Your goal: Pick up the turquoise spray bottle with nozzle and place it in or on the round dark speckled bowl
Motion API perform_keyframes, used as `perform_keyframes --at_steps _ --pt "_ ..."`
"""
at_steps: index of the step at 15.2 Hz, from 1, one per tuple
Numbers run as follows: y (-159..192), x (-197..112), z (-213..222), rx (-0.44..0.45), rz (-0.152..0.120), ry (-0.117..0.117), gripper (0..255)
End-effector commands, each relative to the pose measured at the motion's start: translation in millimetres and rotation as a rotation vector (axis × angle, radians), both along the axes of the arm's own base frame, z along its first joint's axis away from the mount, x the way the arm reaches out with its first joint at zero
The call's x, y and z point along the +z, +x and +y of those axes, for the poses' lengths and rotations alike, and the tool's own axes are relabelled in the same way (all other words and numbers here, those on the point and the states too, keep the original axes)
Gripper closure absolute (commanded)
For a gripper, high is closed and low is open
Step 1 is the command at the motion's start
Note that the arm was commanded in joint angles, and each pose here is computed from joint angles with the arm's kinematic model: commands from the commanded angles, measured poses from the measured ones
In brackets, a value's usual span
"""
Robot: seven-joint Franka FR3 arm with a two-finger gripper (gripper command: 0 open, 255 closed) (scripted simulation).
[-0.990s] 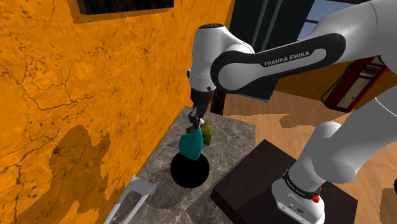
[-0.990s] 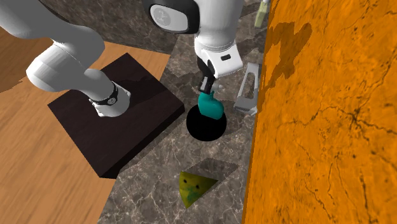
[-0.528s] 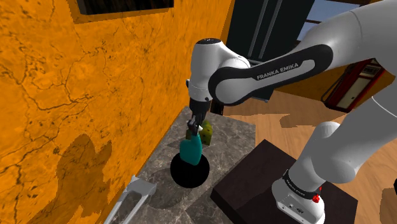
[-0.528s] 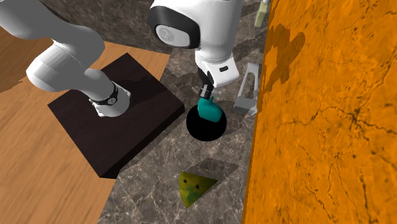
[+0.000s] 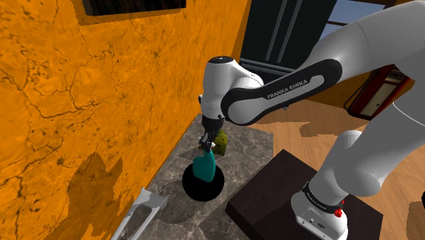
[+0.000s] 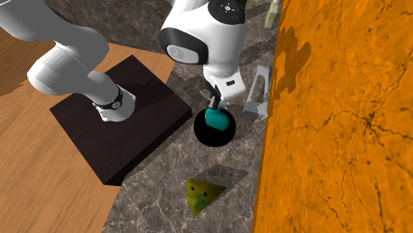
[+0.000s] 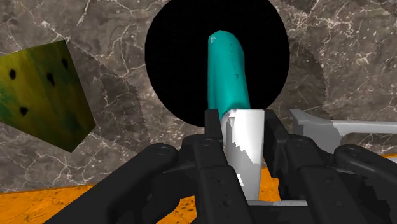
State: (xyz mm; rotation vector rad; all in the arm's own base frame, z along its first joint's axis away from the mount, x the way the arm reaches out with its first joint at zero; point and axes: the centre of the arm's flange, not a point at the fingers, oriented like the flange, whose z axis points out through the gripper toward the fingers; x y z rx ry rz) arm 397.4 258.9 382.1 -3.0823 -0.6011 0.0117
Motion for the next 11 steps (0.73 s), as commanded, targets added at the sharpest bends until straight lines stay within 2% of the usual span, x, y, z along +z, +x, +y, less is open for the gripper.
perform_keyframes --at_steps 1,7,8,11 --pt "-0.7 -2.3 0.0 0.0 -0.001 0.0 255" --pt "-0.7 -2.3 0.0 0.0 -0.001 0.0 255" --pt "-0.7 -2.3 0.0 0.0 -0.001 0.0 0" --pt "-0.7 -2.3 0.0 0.0 -0.001 0.0 0"
